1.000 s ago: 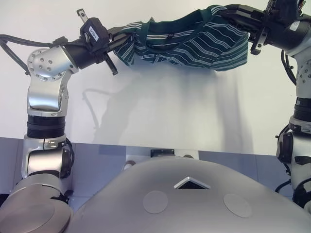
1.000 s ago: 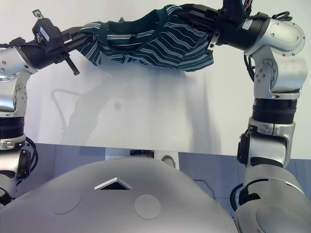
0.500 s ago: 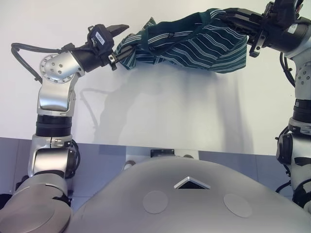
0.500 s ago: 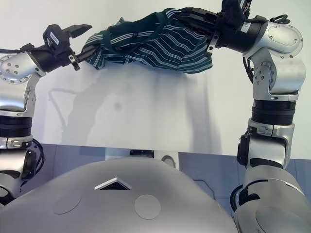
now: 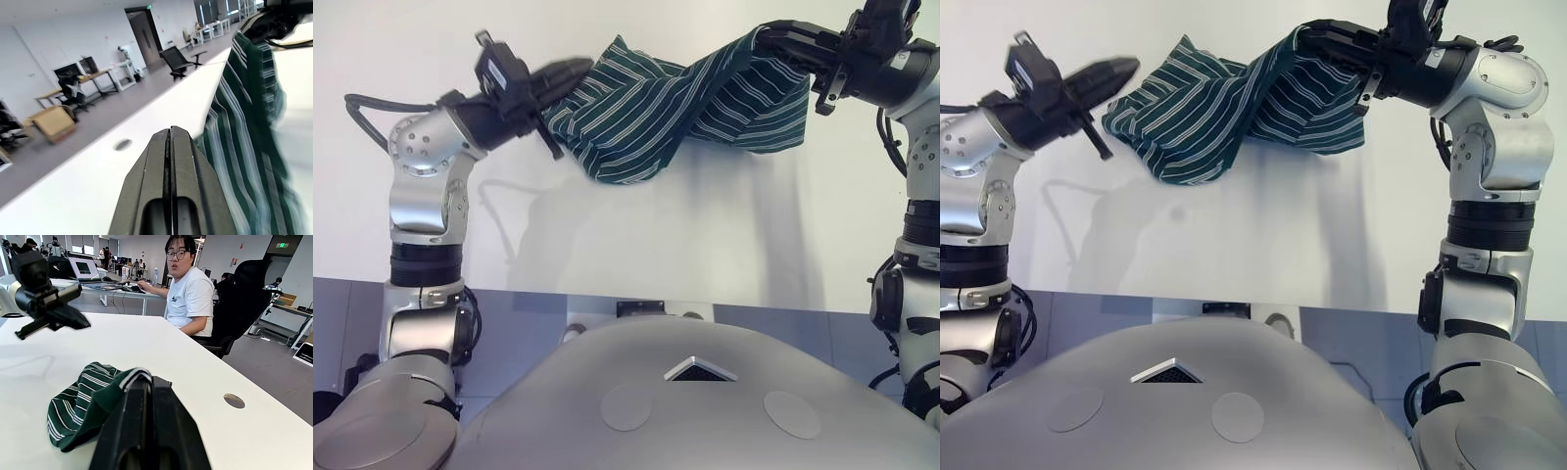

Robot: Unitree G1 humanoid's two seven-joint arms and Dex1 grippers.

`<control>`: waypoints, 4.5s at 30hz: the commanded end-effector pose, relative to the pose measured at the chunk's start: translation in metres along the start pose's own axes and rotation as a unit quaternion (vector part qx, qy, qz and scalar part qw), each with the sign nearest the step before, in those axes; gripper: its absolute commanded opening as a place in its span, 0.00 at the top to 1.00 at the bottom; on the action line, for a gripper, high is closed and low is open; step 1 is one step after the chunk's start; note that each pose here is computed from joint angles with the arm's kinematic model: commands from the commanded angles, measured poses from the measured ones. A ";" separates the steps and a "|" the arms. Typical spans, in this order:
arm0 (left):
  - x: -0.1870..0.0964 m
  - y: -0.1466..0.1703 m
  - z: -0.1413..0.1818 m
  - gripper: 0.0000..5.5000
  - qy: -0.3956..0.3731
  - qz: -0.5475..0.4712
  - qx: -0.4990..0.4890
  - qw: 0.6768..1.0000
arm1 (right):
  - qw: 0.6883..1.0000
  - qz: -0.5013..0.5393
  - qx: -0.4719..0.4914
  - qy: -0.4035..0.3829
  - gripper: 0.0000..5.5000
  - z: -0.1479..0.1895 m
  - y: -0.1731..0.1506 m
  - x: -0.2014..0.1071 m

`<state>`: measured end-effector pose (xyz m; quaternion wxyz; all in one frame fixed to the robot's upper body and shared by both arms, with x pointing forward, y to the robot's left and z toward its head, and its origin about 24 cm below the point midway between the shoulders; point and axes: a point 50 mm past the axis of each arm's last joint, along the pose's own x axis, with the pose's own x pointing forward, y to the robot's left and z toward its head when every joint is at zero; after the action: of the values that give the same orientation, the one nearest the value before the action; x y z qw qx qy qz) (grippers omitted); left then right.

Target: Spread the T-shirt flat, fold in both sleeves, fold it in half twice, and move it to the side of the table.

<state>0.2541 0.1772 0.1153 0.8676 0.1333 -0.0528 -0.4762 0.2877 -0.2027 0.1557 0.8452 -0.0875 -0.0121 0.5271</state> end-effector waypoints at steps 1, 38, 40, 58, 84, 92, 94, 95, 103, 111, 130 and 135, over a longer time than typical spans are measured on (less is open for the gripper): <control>0.007 -0.039 -0.005 0.96 0.032 -0.094 -0.009 0.995 | 1.000 0.004 -0.007 0.004 1.00 0.002 0.000 0.001; 0.004 0.167 0.154 1.00 -0.007 0.155 0.286 0.945 | 0.948 -0.167 -0.266 0.051 1.00 0.132 -0.099 0.031; 0.017 0.184 0.165 1.00 0.024 0.182 0.297 0.937 | 0.935 -0.194 -0.290 0.064 1.00 0.148 -0.112 0.044; 0.032 0.208 0.212 1.00 0.084 0.339 0.380 0.856 | 0.794 -0.405 -0.435 0.124 1.00 0.207 -0.135 0.042; -0.090 -0.174 -0.046 1.00 0.199 -0.407 -0.056 0.890 | 0.889 0.318 0.056 0.324 0.91 -0.112 0.148 -0.068; -0.105 -0.134 -0.029 0.73 0.239 -0.382 -0.108 0.886 | 0.882 0.338 0.094 0.314 0.66 -0.080 0.139 -0.079; -0.114 -0.136 -0.022 0.66 0.242 -0.400 -0.133 0.874 | 0.871 0.365 0.107 0.310 0.58 -0.067 0.138 -0.088; -0.117 -0.137 -0.017 0.62 0.234 -0.407 -0.152 0.870 | 0.869 0.372 0.114 0.306 0.54 -0.060 0.135 -0.092; -0.063 -0.041 -0.017 0.45 0.098 -0.107 -0.204 0.968 | 0.974 0.133 0.023 0.183 0.26 -0.029 0.042 -0.035; 0.009 -0.008 -0.117 0.45 0.310 0.158 0.028 0.937 | 0.949 -0.250 -0.085 0.174 0.02 -0.073 -0.042 0.041; -0.001 0.017 -0.132 0.45 0.359 0.122 0.132 0.916 | 0.887 -0.218 -0.218 0.344 0.02 -0.137 -0.029 0.067; 0.057 0.021 -0.071 0.45 0.067 0.219 -0.091 0.969 | 0.893 -0.208 -0.211 0.339 0.02 -0.141 -0.022 0.072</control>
<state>0.3157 0.1563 0.0401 0.9564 0.1207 0.0377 -0.2634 0.3691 -0.1603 0.0410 0.8661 -0.4269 0.0893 0.2443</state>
